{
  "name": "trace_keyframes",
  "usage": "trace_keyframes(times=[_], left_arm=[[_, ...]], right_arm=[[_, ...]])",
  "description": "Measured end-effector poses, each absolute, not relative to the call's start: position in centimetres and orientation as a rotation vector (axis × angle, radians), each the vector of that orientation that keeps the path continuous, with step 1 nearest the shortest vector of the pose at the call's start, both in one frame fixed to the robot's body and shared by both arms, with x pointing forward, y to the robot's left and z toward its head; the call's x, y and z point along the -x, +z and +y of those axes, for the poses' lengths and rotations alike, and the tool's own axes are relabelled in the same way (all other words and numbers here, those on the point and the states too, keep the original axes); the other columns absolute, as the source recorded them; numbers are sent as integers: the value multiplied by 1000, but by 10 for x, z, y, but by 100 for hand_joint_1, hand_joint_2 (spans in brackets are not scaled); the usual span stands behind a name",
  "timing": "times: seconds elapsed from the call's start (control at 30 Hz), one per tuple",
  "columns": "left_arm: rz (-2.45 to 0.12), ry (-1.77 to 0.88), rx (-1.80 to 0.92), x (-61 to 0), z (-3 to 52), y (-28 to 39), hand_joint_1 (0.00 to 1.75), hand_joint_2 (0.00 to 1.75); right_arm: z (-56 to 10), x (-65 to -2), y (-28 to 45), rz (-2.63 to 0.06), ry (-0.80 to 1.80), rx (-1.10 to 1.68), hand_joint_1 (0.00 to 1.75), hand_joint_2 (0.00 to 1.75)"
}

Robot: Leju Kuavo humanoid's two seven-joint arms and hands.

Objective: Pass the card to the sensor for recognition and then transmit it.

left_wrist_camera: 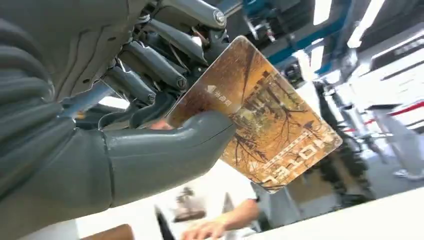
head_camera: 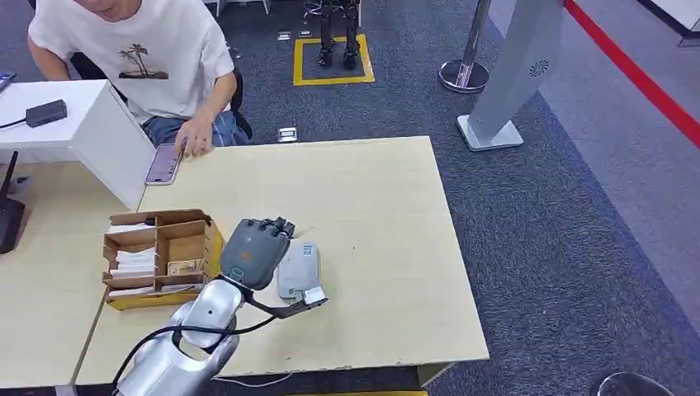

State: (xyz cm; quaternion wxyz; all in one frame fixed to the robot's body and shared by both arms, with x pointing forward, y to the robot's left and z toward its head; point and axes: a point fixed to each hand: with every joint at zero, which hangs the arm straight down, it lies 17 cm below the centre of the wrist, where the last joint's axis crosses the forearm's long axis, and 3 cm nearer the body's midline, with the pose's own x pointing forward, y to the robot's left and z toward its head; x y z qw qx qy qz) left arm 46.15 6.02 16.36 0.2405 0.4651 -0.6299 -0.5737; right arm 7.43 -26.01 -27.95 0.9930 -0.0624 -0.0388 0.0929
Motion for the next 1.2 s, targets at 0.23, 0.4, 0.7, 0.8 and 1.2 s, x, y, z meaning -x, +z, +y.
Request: trace_keyframes(times=[0.23,0.4,0.7,0.8,1.2], left_arm=[[-1738,-1673,-1160,-442,23,127,175,175],[-1718,-1708,-1133,-438,17,112,175,175],[-1654,-1751,-1121,-434,20,87,175,175],[-1636,-1747,-1132,-435,23,85,175,175],[-1465,-1535,-1454,-462,108,125,175,175]], right_arm=[[-262,-76,-279,-85,191,127,0,0],[-264,-76,-280,-85,191,130,0,0],[-264,-75,-280,-82,194,131,0,0],[-265,-75,-280,-82,193,131,0,0],[-265,-73,-280,-72,172,133,0,0]])
